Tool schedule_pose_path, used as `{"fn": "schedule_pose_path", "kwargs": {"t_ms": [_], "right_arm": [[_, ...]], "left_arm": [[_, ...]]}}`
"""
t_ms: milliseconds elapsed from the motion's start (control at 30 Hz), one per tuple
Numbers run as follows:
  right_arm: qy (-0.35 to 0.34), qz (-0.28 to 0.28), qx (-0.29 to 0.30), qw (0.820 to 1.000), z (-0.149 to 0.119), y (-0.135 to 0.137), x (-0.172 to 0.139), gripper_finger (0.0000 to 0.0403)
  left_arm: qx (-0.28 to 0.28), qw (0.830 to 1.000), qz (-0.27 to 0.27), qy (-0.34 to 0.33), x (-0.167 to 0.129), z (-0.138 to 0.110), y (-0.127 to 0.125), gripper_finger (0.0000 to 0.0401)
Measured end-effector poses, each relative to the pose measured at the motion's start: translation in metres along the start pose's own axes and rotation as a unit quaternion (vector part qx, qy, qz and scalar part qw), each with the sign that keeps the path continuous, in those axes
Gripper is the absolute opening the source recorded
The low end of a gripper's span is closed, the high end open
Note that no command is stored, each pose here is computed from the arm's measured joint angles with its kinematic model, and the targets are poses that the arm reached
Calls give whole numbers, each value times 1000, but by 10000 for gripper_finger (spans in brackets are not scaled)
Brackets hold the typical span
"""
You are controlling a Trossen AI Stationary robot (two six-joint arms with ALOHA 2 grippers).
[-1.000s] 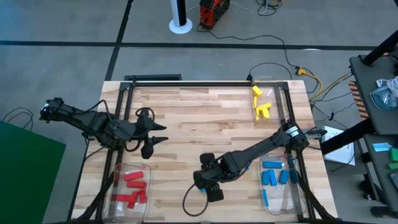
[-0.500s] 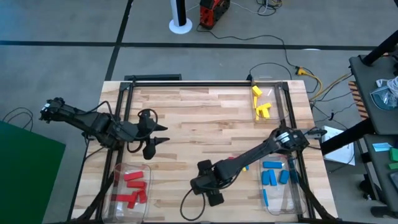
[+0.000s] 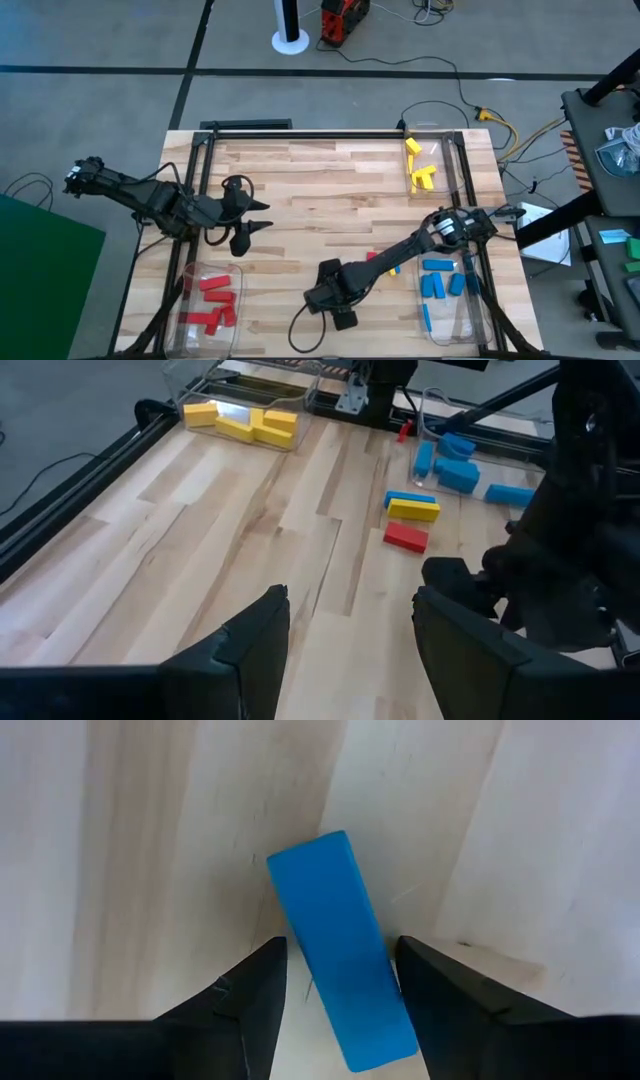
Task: Sort blocks
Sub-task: Put the blue block into the bottom right transparent bin
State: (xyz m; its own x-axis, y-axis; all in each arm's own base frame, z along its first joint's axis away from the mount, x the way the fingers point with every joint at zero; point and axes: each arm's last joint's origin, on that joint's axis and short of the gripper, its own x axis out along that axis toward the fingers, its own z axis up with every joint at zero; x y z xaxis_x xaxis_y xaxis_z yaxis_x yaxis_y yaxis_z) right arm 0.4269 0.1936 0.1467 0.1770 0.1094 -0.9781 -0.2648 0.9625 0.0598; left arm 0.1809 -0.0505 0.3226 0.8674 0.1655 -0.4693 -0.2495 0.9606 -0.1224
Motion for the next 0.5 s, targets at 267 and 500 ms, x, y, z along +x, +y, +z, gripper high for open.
{"fn": "schedule_pose_path", "kwargs": {"t_ms": [267, 500], "right_arm": [[5, -1, -22, 1000, -1, -2, 5, 152], [12, -3, -21, 1000, -5, -5, 9, 93]], "left_arm": [[2, 1000, 1, 1, 1, 0, 0, 190], [1, 1000, 0, 1, 1, 0, 0, 190]]}}
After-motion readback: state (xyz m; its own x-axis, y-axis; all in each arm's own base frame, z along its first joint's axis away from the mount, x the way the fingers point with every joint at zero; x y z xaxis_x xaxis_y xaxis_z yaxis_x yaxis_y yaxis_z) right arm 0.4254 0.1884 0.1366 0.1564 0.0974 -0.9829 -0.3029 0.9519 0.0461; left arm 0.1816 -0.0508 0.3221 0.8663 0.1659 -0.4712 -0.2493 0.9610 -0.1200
